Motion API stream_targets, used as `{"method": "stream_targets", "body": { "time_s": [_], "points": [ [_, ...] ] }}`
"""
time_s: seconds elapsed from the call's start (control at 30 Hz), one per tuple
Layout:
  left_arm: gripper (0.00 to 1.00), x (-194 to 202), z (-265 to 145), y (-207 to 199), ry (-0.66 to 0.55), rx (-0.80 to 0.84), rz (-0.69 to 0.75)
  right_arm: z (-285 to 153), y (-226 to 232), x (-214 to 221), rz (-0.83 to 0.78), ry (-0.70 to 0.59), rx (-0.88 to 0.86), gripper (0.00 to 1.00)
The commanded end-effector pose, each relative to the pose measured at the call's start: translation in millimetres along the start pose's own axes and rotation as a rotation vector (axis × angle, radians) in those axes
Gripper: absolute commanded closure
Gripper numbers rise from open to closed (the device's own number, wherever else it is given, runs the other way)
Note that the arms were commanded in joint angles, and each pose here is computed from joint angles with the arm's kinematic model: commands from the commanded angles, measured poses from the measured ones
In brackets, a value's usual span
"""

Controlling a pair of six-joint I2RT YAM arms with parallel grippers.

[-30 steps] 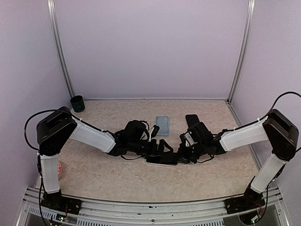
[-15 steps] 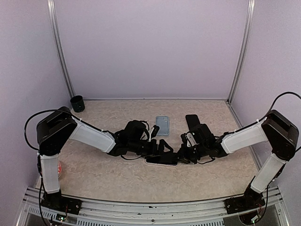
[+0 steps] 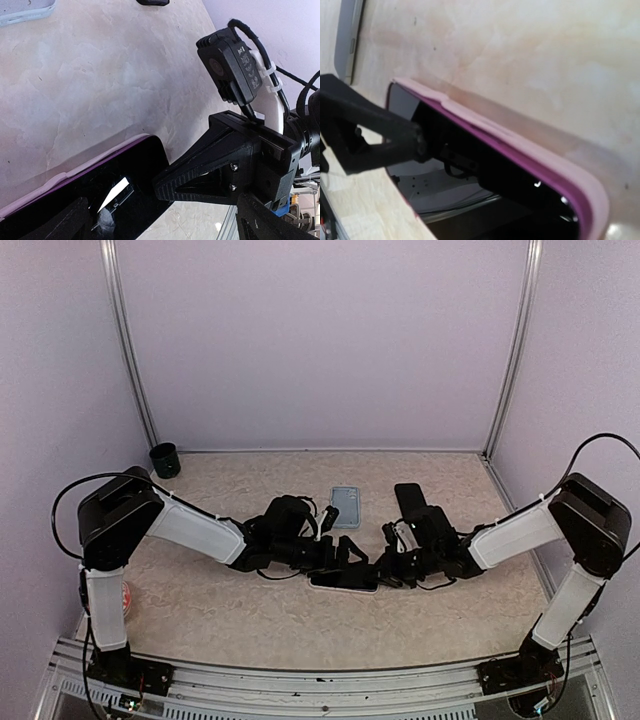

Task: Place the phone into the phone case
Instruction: Adjust the phone and the phone case.

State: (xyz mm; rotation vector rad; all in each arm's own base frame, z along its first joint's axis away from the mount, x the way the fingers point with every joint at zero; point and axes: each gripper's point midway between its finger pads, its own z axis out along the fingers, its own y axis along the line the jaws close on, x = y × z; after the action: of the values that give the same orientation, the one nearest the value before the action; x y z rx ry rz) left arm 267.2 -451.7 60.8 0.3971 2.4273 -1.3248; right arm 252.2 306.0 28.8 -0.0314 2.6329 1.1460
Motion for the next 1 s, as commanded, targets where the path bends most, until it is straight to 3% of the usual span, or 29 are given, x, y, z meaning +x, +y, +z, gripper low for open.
{"method": "stream_targets", "body": {
  "time_s": [0.0, 0.3, 0.73, 0.83, 0.97],
  "points": [
    [0.01, 59, -2, 79, 0.168, -0.246, -0.129, -17, -108, 75, 0.145, 0.188, 0.372, 1.0],
    [0.01, 58, -1, 78, 0.167, -0.241, -0.131, -38, -115, 66, 0.111, 0.13, 0.487, 1.0],
    [0.01, 56, -3, 77, 0.16, -0.238, -0.127, -36, -127, 62, -0.033, 0.175, 0.723, 1.0],
    [0.01, 54, -3, 72, 0.154, -0.233, -0.114, -28, -116, 61, -0.075, 0.185, 0.707, 1.0],
    [0.01, 37, -7, 55, 0.113, -0.19, -0.08, -18, -78, 49, -0.086, 0.147, 0.552, 1.0]
  ]
}}
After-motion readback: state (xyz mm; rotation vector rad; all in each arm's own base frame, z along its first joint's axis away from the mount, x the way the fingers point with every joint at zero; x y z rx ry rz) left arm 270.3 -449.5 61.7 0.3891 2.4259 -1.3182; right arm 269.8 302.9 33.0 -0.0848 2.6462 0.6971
